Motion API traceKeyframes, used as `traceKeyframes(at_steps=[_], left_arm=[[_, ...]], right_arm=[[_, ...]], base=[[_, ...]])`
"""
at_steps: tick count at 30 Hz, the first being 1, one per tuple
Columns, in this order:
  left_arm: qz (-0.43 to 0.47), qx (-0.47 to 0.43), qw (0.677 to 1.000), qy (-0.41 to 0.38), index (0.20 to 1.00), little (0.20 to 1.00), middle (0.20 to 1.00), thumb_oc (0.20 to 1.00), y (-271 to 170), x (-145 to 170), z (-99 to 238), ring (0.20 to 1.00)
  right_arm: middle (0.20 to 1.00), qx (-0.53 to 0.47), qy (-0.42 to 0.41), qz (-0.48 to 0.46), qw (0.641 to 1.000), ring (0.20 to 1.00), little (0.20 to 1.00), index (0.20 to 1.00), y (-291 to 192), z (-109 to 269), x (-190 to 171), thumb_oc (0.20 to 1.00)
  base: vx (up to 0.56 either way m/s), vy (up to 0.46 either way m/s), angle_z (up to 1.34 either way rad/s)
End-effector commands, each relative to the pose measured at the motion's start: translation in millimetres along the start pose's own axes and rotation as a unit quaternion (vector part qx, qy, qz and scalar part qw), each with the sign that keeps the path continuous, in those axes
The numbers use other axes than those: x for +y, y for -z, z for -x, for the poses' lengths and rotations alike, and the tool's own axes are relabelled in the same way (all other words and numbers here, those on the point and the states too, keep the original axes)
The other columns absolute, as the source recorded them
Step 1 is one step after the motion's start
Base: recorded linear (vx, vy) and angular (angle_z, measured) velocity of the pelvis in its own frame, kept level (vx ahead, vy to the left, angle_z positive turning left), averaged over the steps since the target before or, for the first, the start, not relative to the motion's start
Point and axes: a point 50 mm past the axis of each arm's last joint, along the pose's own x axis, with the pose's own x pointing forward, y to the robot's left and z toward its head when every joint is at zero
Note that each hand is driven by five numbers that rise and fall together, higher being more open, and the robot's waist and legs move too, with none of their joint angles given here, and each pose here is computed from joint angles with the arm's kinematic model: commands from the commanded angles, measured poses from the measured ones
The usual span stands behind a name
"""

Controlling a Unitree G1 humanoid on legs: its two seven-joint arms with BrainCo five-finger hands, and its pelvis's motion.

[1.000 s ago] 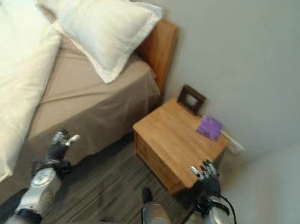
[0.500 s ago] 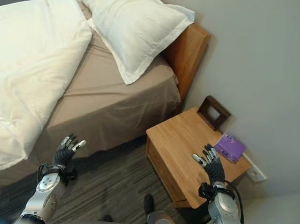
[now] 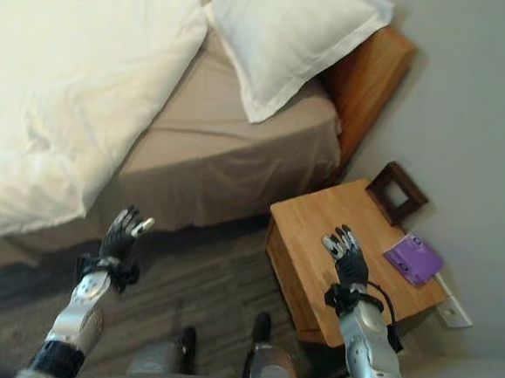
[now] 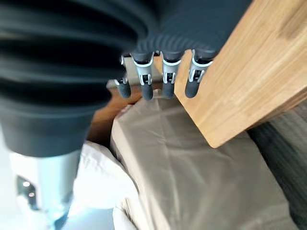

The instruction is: Making the bed.

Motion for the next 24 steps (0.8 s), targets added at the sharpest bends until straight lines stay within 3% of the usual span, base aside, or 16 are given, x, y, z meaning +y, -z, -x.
traceKeyframes(at_steps=[1, 9, 11, 15, 20, 24], left_arm=[[0.012, -0.058, 0.998, 0.008, 1.0, 1.0, 1.0, 1.0, -20.5, 2.1, 3.9, 1.0], [-0.029, -0.03, 0.999, 0.003, 1.0, 1.0, 1.0, 1.0, -10.7, 19.7, 9.6, 1.0], [-0.064, -0.028, 0.997, -0.027, 1.0, 1.0, 1.0, 1.0, -12.9, 38.9, 11.7, 1.0], [-0.09, -0.022, 0.995, -0.035, 1.0, 1.0, 1.0, 1.0, -11.5, 52.4, 16.0, 1.0], [-0.066, -0.01, 0.996, -0.061, 1.0, 1.0, 1.0, 1.0, -3.7, 56.1, 19.6, 1.0], [-0.047, -0.002, 0.998, -0.041, 1.0, 1.0, 1.0, 1.0, 4.4, 41.3, 17.4, 1.0]], right_arm=[[1.0, -0.025, 0.009, 0.013, 1.0, 1.0, 1.0, 1.0, -6.7, 8.8, -8.4, 1.0], [1.0, -0.009, 0.002, -0.023, 1.0, 1.0, 1.0, 1.0, 5.9, 10.4, 4.9, 1.0], [1.0, -0.003, -0.025, -0.052, 0.998, 1.0, 1.0, 1.0, 10.9, 4.5, 25.1, 1.0], [1.0, -0.002, -0.044, -0.022, 0.999, 1.0, 1.0, 1.0, 9.7, 7.5, 22.0, 1.0], [1.0, 0.006, -0.018, -0.015, 1.0, 1.0, 1.0, 1.0, 12.9, 10.3, 8.9, 1.0], [1.0, 0.005, -0.022, -0.009, 1.0, 1.0, 1.0, 1.0, 10.9, 11.7, 6.4, 1.0]], base=[[0.08, 0.324, 0.22], [0.04, 0.34, 0.06], [-0.08, 0.464, 0.03], [0.02, 0.347, -0.44], [0.07, 0.116, 0.04], [0.1, -0.004, 0.29]])
